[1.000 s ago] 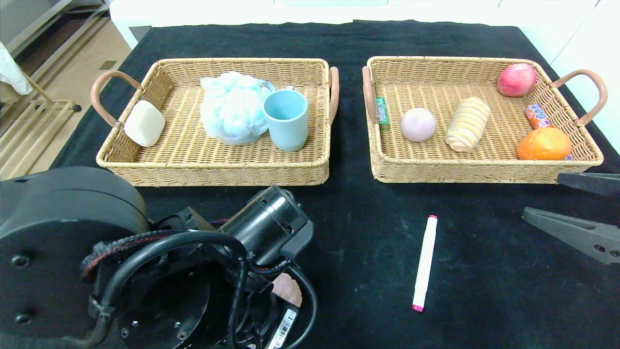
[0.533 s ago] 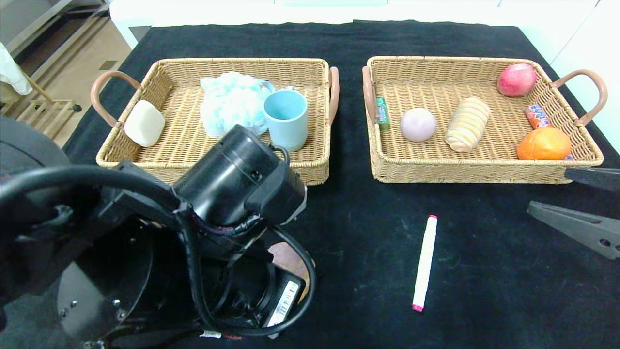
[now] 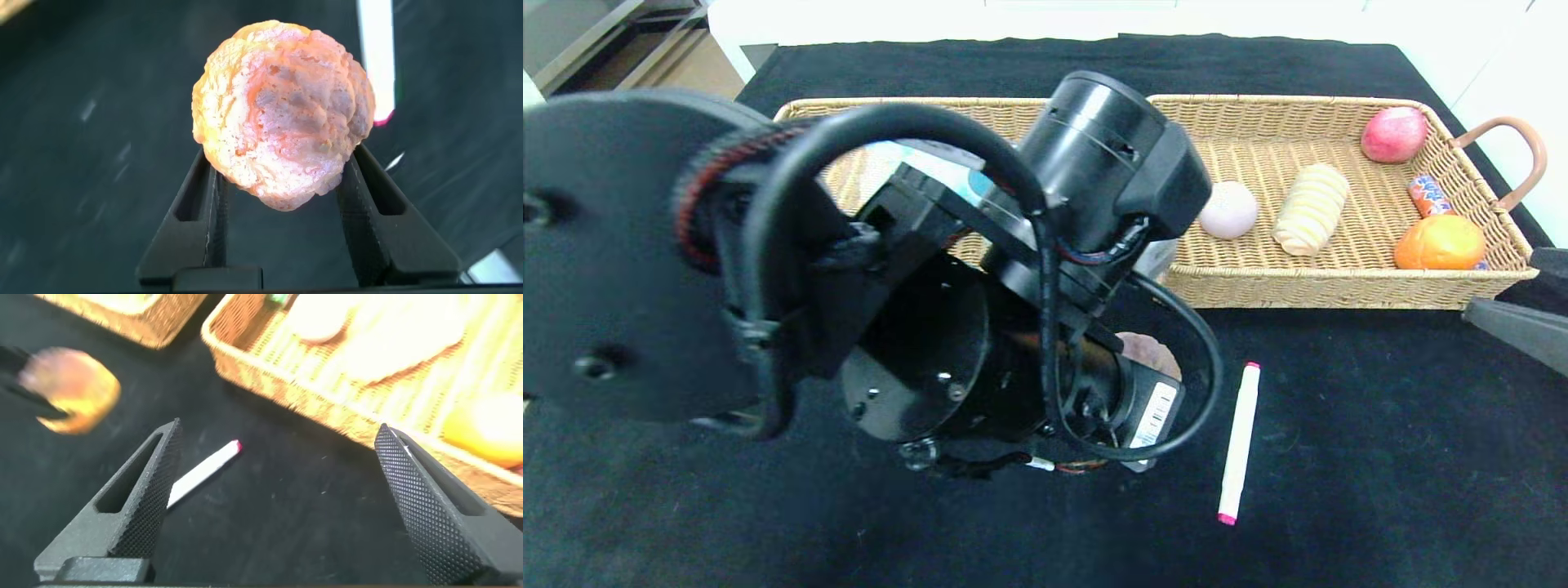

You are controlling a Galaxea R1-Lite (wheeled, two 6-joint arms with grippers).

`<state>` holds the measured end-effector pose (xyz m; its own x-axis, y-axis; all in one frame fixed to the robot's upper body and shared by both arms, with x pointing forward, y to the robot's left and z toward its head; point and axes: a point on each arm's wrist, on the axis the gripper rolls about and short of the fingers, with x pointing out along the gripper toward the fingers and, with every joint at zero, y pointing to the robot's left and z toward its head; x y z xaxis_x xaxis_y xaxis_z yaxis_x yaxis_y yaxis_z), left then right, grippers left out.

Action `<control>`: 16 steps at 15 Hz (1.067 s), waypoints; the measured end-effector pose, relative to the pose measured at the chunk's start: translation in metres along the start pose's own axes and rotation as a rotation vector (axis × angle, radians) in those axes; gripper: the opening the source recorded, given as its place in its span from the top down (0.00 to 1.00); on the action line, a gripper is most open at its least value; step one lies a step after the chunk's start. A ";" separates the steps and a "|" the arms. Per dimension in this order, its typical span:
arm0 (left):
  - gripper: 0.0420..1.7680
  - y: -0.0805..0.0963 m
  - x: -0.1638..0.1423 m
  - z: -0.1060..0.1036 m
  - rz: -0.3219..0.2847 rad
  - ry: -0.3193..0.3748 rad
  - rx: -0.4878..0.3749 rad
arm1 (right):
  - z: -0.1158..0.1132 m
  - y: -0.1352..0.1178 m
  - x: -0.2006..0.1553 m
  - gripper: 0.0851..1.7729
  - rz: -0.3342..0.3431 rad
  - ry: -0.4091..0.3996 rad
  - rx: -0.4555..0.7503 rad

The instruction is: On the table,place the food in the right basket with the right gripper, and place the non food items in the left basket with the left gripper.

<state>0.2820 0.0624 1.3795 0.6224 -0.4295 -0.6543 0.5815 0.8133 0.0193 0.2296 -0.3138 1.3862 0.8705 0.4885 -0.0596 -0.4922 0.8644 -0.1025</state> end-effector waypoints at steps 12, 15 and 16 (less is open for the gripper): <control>0.54 -0.025 0.067 0.003 0.016 0.056 0.061 | 0.005 0.000 -0.008 0.04 -0.025 -0.029 -0.002; 0.54 -0.025 0.071 0.003 0.024 0.051 0.060 | 0.005 0.000 -0.007 0.04 -0.024 -0.027 -0.001; 0.48 -0.024 0.072 0.003 0.030 0.053 0.061 | 0.005 -0.001 -0.007 0.04 -0.024 -0.025 -0.001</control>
<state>0.3143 0.0104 1.3342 0.6127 -0.3825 -0.6915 0.5946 0.7995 0.0846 0.2236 -0.3172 1.3912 0.8818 0.4706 -0.0322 -0.4712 0.8758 -0.1044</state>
